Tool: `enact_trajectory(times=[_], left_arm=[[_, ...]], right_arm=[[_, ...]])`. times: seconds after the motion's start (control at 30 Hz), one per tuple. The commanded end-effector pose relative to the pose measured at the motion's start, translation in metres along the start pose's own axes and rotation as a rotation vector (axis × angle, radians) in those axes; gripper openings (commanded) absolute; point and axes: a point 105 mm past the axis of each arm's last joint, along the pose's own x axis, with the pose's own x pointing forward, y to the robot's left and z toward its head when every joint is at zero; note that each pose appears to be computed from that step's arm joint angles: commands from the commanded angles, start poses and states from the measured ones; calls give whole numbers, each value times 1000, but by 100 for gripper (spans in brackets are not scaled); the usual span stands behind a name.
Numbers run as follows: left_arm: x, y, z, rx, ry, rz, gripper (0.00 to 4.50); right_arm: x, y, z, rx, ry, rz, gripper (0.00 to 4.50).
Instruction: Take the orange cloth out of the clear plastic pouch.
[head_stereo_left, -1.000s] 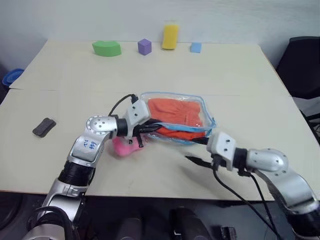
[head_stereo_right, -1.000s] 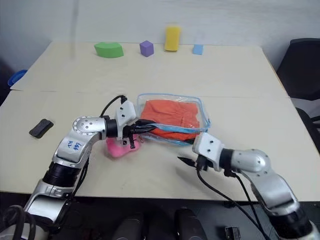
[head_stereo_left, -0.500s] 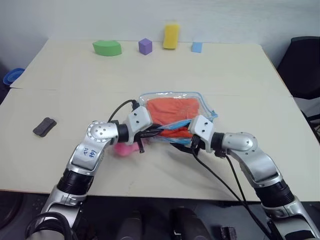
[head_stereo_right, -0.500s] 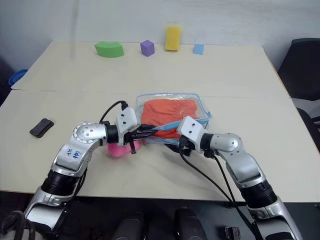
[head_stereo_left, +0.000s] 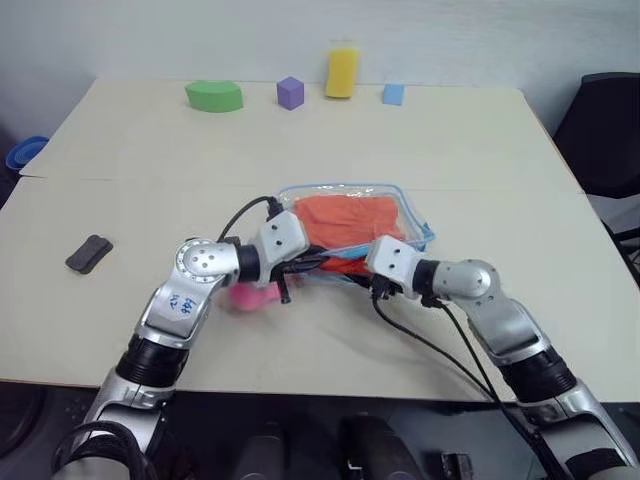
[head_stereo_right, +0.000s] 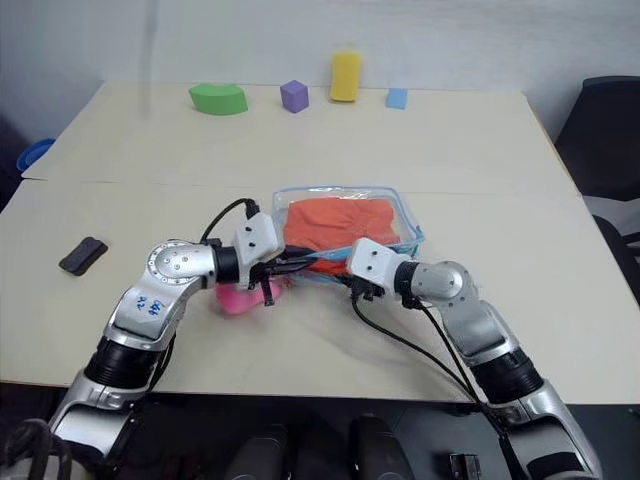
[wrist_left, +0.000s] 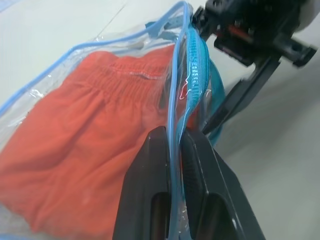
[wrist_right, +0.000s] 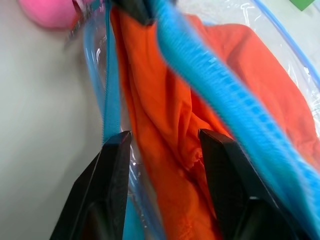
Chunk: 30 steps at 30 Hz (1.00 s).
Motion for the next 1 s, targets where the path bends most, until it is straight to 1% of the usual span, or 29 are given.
enact_trajectory(times=[0.03,0.07,0.1,0.4,0.53,0.63,0.73,0.83,0.93,1.0], left_arm=[[-4,8,21,19,-67,23,43],[-4,8,23,15,-71,21,43],[-4,8,23,13,-74,19,43],[-2,4,27,2,-89,9,43],[-2,4,27,-4,-94,9,43],[-3,5,28,-14,-99,17,43],[-3,7,28,-27,-104,28,43],[-3,10,28,-52,-114,40,43],[-3,15,31,-105,-139,68,43],[-2,21,34,-144,-160,98,43]], right_arm=[[4,-10,8,-147,-10,-51,313],[6,-11,7,-165,-2,-55,349],[7,-12,5,-180,6,-61,369],[21,-18,-3,-365,68,-60,369],[30,-13,-13,-480,116,1,369],[35,-8,-19,-502,130,48,309],[37,-3,-24,-504,142,87,208],[38,1,-27,-508,147,116,97],[37,5,-28,-498,143,134,4],[36,9,-28,-494,143,142,4]])
